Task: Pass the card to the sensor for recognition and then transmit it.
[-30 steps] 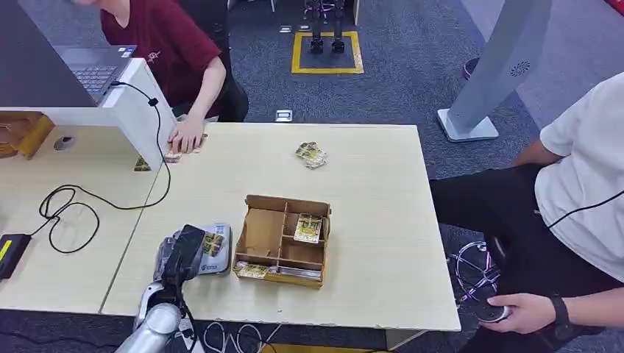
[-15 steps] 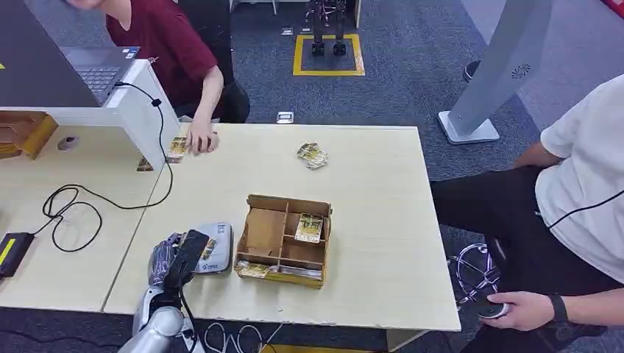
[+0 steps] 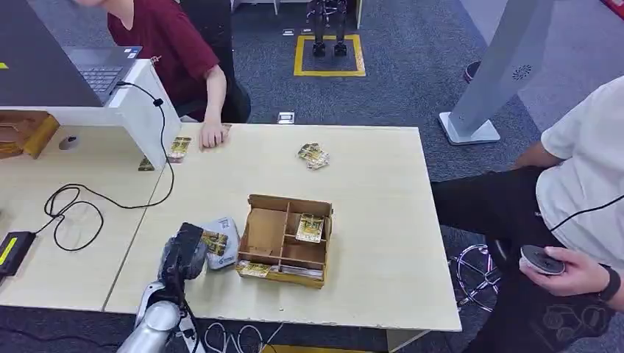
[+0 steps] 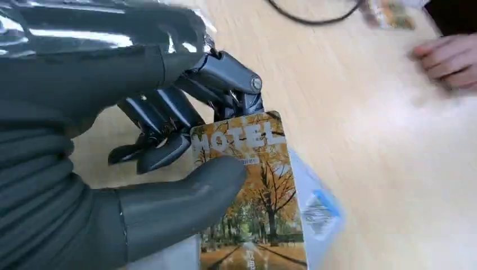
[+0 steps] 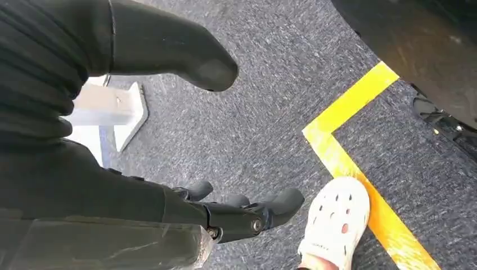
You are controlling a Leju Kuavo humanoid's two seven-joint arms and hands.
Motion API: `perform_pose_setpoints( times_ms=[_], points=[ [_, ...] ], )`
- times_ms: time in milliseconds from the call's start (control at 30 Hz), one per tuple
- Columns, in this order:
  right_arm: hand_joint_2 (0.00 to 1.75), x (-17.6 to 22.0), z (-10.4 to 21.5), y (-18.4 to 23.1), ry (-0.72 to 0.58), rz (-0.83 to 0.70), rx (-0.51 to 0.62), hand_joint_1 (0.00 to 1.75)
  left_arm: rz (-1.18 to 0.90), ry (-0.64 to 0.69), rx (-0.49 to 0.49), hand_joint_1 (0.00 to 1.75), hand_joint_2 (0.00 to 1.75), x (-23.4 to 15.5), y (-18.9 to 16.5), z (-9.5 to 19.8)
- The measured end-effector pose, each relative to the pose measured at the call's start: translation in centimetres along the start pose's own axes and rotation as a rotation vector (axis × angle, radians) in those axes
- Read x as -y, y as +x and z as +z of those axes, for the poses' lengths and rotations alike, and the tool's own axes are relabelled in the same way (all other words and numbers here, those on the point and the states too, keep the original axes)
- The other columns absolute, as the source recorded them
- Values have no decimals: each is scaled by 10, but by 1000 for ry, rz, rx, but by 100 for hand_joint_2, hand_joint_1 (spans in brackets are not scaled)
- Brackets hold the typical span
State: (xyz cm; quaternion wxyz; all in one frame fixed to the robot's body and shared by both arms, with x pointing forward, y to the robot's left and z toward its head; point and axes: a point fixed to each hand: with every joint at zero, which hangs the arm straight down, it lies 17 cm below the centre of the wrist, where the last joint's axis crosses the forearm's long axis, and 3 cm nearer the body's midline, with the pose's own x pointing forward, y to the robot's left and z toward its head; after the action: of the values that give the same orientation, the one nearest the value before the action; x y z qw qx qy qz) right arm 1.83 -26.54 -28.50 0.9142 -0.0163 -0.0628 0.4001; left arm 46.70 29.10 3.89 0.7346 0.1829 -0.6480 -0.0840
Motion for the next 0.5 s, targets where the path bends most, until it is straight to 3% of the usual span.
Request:
perform_pose_setpoints(
  times_ms=[300, 500],
  points=[
    [175, 0, 0, 0, -2, 5, 0, 0, 197, 103, 276, 175, 175, -46, 125, -22],
    [175, 1, 0, 0, -1, 21, 1, 0, 191, 153, 379, 175, 175, -61, 164, -24]
  ],
)
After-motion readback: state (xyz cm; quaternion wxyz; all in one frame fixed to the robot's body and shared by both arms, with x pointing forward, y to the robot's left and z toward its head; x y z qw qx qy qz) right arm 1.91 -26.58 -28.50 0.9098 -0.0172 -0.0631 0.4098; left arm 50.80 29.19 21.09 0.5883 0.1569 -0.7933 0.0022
